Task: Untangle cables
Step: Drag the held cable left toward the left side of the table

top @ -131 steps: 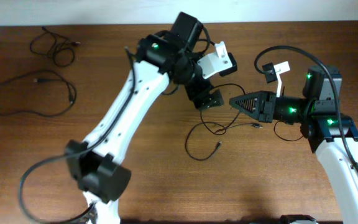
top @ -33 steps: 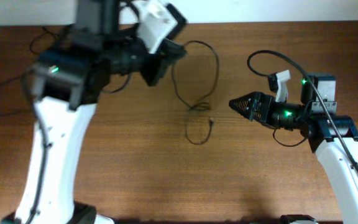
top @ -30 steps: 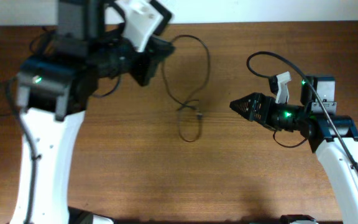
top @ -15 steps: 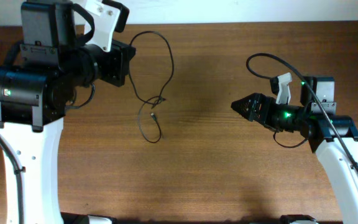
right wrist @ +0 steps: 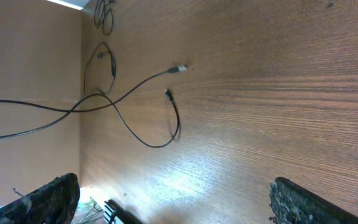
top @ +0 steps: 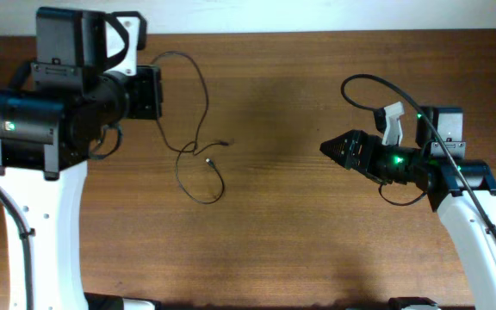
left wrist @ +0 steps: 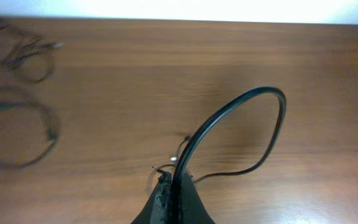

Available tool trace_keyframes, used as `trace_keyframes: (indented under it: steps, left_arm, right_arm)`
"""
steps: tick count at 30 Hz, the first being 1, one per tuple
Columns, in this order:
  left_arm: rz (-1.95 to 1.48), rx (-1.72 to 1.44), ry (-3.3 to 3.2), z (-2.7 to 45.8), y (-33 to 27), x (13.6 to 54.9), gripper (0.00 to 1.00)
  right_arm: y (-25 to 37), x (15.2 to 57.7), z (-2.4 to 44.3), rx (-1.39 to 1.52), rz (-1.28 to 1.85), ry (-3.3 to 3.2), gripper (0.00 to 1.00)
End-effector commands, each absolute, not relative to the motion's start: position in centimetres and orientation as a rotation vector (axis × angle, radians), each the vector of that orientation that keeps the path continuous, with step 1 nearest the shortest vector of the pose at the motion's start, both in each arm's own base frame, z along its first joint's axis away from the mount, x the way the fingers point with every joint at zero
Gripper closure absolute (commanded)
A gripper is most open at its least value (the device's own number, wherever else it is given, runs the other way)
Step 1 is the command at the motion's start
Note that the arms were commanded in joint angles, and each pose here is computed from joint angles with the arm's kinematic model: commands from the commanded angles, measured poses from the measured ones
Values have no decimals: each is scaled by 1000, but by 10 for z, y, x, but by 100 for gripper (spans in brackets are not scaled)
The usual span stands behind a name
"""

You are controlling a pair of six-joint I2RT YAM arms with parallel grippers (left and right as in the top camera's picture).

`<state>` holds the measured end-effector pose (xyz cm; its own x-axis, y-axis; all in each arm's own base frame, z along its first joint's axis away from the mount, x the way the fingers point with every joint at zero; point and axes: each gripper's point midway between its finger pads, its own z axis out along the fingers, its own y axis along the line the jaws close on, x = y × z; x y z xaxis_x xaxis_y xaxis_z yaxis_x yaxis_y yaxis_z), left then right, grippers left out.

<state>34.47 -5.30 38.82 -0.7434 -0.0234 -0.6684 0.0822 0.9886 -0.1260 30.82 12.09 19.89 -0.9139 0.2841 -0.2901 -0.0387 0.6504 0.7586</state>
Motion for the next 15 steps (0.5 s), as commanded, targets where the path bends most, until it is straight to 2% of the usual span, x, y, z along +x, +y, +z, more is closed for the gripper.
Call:
trace_keyframes:
  steps: [1, 11, 15]
  left_arm:
    - [-83, -170, 2415, 384, -9, 348, 100]
    - [202, -511, 2551, 342, 90, 339, 100]
    - [475, -613, 2567, 329, 134, 338, 100]
  right_arm:
    - [122, 309, 200, 169, 1141, 2484, 2]
    - [122, 309, 200, 169, 1141, 2483, 2]
    - [122, 309, 200, 136, 1130, 2479, 2]
